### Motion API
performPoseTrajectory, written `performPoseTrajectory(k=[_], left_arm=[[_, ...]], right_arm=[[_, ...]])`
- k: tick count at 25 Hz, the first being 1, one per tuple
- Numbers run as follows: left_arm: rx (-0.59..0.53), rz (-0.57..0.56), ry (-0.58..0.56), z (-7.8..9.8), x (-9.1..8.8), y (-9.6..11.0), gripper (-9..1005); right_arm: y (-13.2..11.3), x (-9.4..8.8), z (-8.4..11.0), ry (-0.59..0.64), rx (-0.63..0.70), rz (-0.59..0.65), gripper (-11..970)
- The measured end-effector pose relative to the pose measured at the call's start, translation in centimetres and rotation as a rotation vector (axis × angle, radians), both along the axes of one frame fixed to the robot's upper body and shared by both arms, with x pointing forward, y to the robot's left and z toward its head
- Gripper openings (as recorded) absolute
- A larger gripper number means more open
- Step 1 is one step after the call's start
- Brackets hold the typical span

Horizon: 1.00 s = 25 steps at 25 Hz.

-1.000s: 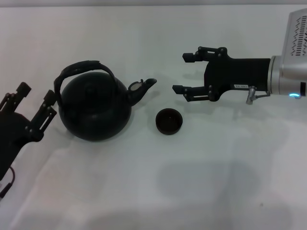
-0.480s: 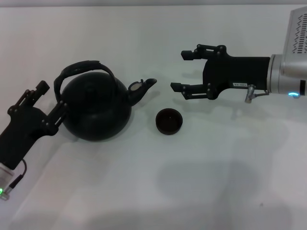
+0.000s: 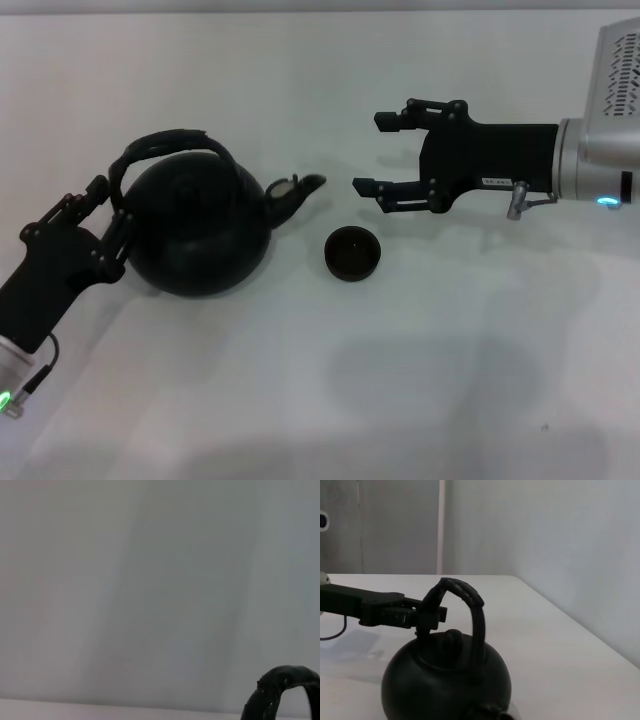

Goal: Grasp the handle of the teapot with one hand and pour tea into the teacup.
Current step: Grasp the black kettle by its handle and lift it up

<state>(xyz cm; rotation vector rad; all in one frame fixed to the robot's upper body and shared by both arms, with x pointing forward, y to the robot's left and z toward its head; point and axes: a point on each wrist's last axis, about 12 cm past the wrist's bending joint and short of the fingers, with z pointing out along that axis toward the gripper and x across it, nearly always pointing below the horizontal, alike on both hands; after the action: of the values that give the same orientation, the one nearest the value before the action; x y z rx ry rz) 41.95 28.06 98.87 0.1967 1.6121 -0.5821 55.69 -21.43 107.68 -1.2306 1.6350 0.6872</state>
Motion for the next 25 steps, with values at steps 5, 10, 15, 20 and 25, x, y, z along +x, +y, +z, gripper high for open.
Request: performPoseTrajectory(k=[5,10,15,20,25], left_arm=[[-0.013,0.011,0.002,0.0,0.0,0.1,446],[-0.015,0.013,0.000,0.1,0.0,0.1,264],[-0.018,0.023,-0.003,0.1,0.1,0.2,180],[-0.031,0.039,0.002,0.2,0.2,0.5,180],[-0.009,0.032,-0.021,0.6,1.2,1.2,177]], right_arm=[[-0.1,-0.1,-0.1,0.006,0.001,-0.002,845],[-0.1,-0.2,-0.1,0.012,0.005,0.000,845],[-0.3,-0.5,-0.3,0.020,0.008,0.000,844],[-0.5,-0.7,-0.5,0.021,0.015,-0.009,844],[-0.8,-0.8,-0.5,0.012,0.016,-0.015,845]])
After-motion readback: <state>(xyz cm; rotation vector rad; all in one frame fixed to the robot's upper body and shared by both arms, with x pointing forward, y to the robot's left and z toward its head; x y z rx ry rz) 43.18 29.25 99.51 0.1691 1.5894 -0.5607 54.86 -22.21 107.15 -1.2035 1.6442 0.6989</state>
